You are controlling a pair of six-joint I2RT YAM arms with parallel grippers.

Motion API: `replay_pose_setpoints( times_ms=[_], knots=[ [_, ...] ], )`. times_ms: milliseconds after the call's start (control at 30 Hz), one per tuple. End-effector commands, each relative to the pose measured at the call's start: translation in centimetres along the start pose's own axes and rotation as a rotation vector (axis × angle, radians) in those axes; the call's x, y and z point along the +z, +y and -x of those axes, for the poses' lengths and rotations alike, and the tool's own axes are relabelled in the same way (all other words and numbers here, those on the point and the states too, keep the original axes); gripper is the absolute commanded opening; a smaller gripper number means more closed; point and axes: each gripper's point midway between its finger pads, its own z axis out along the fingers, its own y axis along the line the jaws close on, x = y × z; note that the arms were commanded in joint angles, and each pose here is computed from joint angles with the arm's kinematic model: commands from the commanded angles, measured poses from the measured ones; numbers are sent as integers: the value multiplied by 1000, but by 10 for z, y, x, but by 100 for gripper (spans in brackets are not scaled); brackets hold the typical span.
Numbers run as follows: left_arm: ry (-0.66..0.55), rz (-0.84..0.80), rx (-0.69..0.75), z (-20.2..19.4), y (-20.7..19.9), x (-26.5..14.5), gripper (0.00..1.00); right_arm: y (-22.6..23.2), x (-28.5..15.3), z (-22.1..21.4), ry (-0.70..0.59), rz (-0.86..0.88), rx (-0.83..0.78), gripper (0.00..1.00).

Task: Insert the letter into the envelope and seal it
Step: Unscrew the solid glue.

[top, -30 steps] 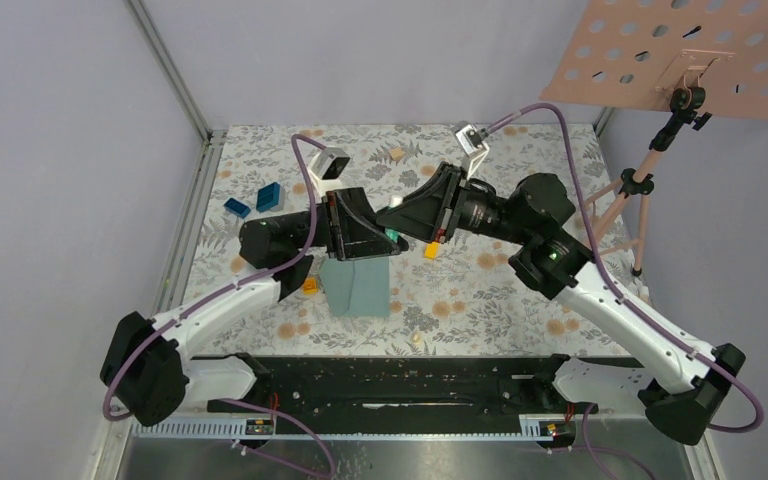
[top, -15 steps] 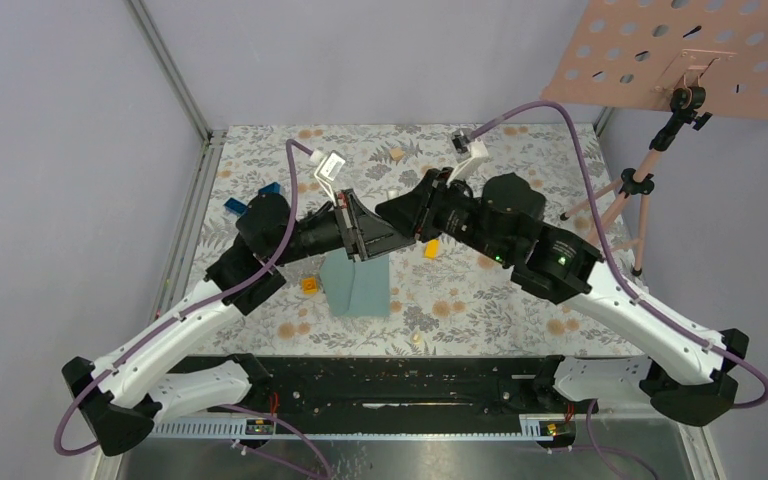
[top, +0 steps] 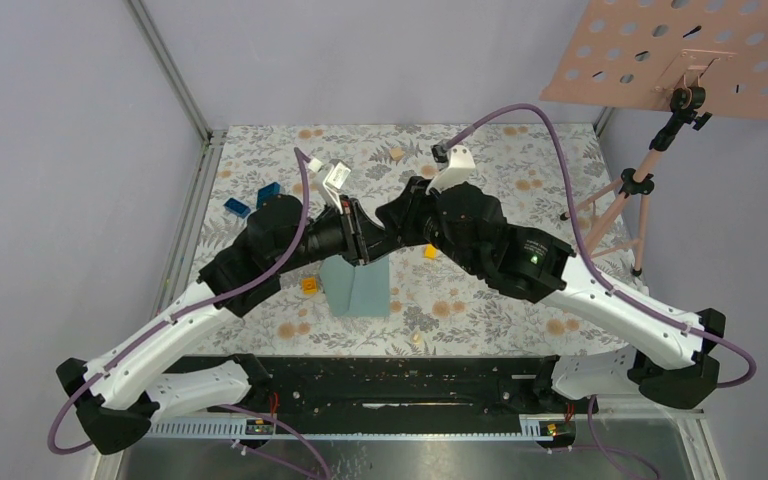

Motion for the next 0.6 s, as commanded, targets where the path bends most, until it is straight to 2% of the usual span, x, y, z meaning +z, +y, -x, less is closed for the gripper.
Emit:
replay_pose_setpoints(
  times_ms=[0, 33, 67, 133, 167, 233, 333, 567],
  knots=[
    [-151, -40, 80, 44, -21, -14, 3, -9, -6, -24, 71, 4, -145, 0],
    [-120, -90, 100, 41, -29, -16, 30, -3, -9, -25, 67, 58, -152, 0],
    [-100, -119, 116, 41, -31, -20, 49, 3, -14, -25, 62, 118, -162, 0],
    [-39, -221, 165, 36, -45, -30, 74, 17, -27, -22, 43, 257, -183, 0],
    [4, -293, 190, 31, -55, -39, 81, 20, -35, -19, 42, 316, -187, 0],
    [75, -442, 239, 19, -74, -58, 85, 26, -51, -17, 70, 445, -175, 0],
    [97, -540, 260, 11, -86, -77, 88, 40, -83, -11, 83, 682, -149, 0],
    [100, -850, 213, 4, -120, -105, 80, 71, -116, 1, 62, 988, -65, 0]
  ],
)
